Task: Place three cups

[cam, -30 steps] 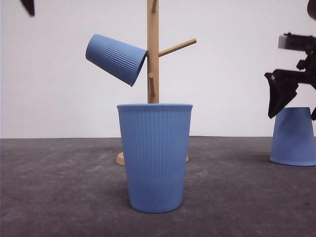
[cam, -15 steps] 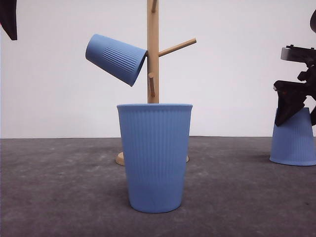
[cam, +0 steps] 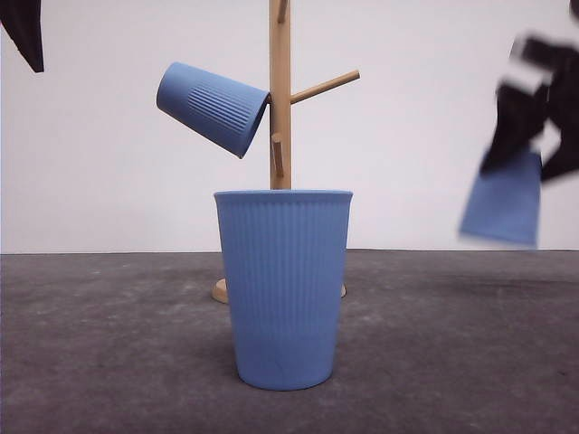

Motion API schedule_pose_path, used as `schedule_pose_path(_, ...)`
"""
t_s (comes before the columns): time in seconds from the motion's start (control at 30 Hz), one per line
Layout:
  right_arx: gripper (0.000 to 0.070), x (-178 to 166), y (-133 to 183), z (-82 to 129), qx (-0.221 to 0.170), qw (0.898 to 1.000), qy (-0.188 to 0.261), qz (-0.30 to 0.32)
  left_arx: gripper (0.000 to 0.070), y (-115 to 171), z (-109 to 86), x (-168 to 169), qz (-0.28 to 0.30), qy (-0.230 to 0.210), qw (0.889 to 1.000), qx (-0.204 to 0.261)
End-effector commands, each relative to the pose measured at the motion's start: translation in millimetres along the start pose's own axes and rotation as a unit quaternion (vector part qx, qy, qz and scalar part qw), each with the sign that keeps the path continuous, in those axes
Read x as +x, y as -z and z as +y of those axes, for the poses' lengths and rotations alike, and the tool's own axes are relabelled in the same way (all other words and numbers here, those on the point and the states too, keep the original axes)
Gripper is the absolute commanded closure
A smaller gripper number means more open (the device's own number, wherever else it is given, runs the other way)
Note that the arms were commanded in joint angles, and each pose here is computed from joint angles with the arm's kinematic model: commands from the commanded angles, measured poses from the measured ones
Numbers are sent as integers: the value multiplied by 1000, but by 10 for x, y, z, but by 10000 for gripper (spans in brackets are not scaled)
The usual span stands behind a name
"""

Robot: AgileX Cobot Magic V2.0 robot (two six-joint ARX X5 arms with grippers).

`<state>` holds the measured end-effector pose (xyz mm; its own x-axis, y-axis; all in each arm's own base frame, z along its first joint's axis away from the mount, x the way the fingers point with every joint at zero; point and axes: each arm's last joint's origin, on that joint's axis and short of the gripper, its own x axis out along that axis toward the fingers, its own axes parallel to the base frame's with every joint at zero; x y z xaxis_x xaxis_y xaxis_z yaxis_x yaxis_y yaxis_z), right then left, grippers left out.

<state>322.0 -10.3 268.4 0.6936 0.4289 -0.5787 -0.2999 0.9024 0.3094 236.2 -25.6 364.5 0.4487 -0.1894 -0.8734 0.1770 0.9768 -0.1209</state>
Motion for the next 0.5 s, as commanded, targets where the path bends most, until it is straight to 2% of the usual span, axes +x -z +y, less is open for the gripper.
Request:
schedule_pose_path(0.0,439,-219,-243,48,9,998,-37,-52,33,-42,-8,-16,-13,1,1000,-1)
schedule_pose_path(0.1,439,-488,-458,97,21,988,-111,-105,33,-58,-7,-17,-21,1,1000,1)
schedule_pose_path(0.23,439,-658,-614,137,36,966,-212,-141,33,-81,-7,-18,-33,1,999,2)
schedule_pose_path(0.3,439,-667,-643,157,42,960,-236,-144,33,-90,-7,-18,-38,1,999,3)
schedule_pose_path(0.47,439,-549,-668,305,43,953,-270,-133,33,-106,-12,-19,-46,4,999,5)
